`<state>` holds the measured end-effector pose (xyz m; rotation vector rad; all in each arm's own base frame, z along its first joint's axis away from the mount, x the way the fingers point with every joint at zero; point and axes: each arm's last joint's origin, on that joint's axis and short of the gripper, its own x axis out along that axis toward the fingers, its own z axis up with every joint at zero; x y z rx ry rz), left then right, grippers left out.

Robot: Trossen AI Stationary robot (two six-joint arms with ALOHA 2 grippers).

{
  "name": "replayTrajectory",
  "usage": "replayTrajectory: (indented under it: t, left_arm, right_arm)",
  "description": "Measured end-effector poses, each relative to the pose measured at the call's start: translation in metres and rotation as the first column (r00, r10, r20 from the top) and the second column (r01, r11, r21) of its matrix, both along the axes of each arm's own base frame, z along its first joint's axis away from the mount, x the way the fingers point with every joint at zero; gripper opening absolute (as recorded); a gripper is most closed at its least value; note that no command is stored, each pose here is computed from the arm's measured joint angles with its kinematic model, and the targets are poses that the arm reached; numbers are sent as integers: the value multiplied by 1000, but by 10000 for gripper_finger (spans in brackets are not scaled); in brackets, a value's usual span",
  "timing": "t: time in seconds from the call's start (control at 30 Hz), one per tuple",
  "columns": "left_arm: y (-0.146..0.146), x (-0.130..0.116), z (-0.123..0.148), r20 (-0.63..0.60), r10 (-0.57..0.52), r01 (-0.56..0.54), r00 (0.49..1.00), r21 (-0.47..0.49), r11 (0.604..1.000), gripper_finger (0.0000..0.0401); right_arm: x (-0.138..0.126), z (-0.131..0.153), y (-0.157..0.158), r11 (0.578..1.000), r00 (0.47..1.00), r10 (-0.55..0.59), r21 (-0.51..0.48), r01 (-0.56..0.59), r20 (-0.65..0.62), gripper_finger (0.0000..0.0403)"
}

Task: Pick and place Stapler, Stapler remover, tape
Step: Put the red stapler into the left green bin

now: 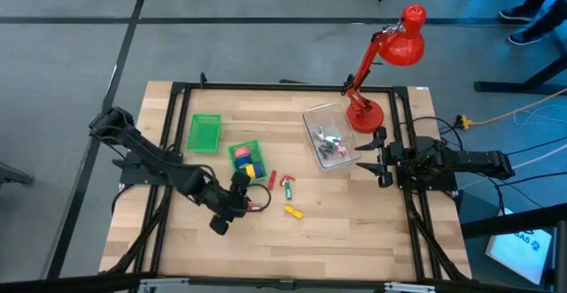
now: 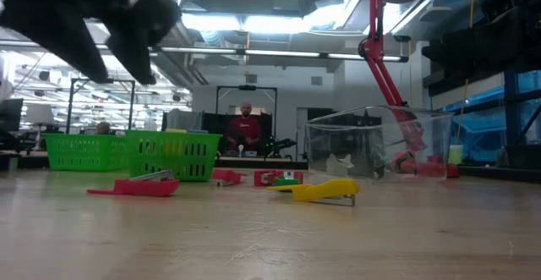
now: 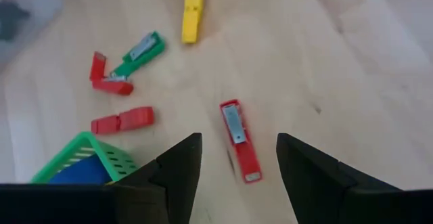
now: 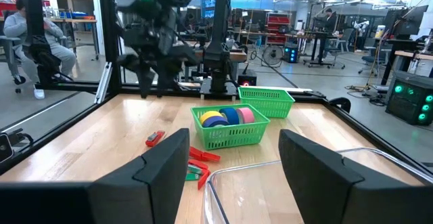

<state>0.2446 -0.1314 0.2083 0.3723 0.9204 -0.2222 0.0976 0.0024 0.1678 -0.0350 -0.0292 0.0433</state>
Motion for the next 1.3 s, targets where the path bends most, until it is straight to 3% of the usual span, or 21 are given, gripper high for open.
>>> replayTrajectory:
  t: [0.1, 0.3, 0.53, 0.8, 0.93, 1.13, 1.3]
  left_arm:
    - [5, 8, -9, -20, 41, -41, 999, -7, 999, 189]
    - [9, 27, -34, -104, 89, -101, 991, -115, 988, 191]
    - [14, 41, -71, -214, 132, -152, 968, -79, 985, 185]
    - [14, 56, -80, -247, 147, -177, 958, -105, 979, 180]
    - [13, 56, -81, -255, 134, -169, 958, -118, 979, 149]
    - [7, 54, -82, -261, 118, -153, 958, -117, 981, 60]
    - [0, 49, -76, -258, 138, -179, 956, -144, 973, 59]
  right_arm:
    - [0, 0, 0, 1000, 1000, 0, 0, 0, 0, 232]
    - [0, 0, 0, 1000, 1000, 0, 0, 0, 0, 232]
    - [0, 0, 0, 1000, 1000, 0, 0, 0, 0, 232]
    - [0, 0, 0, 1000, 1000, 0, 0, 0, -1, 232]
    - [0, 0, 0, 1000, 1000, 0, 0, 0, 0, 232]
    - [0, 0, 0, 1000, 1000, 0, 0, 0, 0, 232]
    - [0, 0, 0, 1000, 1000, 0, 0, 0, 0, 232]
